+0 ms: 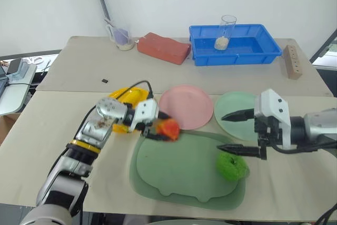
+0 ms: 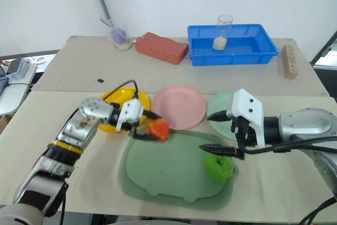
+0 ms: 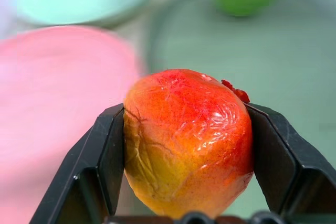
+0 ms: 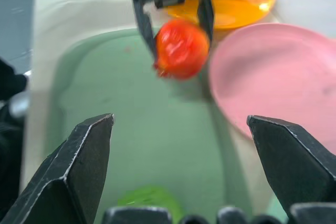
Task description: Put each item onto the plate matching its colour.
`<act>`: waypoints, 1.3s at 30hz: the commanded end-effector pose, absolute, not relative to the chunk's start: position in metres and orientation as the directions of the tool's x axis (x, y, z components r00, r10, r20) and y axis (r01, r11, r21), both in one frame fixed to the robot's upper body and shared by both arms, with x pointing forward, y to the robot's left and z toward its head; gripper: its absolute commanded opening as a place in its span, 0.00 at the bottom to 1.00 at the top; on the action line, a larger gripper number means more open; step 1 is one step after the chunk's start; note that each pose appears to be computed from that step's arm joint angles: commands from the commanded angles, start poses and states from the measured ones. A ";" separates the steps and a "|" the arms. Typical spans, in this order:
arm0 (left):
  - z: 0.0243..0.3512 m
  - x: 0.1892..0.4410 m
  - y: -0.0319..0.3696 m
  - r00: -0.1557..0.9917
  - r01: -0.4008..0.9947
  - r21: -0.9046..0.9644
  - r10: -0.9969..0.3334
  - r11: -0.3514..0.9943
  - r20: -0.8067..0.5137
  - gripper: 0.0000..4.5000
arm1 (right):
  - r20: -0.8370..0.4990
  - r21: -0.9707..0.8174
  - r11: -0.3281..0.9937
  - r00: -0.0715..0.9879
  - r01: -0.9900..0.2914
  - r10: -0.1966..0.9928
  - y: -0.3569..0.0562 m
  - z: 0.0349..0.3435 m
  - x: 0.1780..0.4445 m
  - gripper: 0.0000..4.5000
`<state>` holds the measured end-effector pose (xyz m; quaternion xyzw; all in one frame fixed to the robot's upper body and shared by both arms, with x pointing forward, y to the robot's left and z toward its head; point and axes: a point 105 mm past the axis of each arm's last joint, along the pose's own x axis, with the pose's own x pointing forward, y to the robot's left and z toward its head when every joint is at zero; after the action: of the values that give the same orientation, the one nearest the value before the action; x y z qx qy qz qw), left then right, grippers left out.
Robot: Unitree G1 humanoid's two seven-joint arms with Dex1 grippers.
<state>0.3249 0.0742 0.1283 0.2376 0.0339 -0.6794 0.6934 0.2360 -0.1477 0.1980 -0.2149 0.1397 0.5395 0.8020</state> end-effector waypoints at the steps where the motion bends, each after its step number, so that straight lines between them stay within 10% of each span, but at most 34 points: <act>1: 0.154 0.364 0.067 0.238 0.925 0.354 -0.935 0.136 -0.264 0.63 | -0.352 -0.279 0.389 0.471 -0.878 0.809 -0.145 0.219 0.254 1.00; 9: 0.143 0.392 0.038 0.323 0.915 0.323 -0.920 0.242 -0.224 0.63 | -0.303 -0.347 0.457 0.559 -0.819 0.772 -0.140 0.222 0.277 1.00; 13: 0.144 0.391 0.036 0.306 0.920 0.315 -0.930 0.234 -0.202 0.98 | -0.299 -0.346 0.462 0.563 -0.816 0.770 -0.140 0.222 0.277 1.00; 19: 0.178 0.386 0.042 0.270 0.909 0.363 -0.954 0.208 -0.129 0.98 | -0.346 -0.317 0.431 0.526 -0.845 0.777 -0.148 0.215 0.265 1.00; 28: 0.197 0.310 0.078 0.028 0.878 0.468 -0.966 -0.100 -0.258 0.98 | -0.575 -0.095 0.193 0.212 -0.977 0.790 -0.164 0.186 0.206 1.00; 39: 0.183 0.231 0.090 -0.051 0.891 0.427 -0.968 -0.154 -0.244 0.98 | -0.672 -0.100 0.148 0.176 -0.984 0.719 -0.172 0.138 0.201 1.00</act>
<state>0.2342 0.0907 0.1722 0.2359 -0.0578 -0.7309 0.6378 0.1981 -0.1701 0.1402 -0.2481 0.2528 0.5961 0.7206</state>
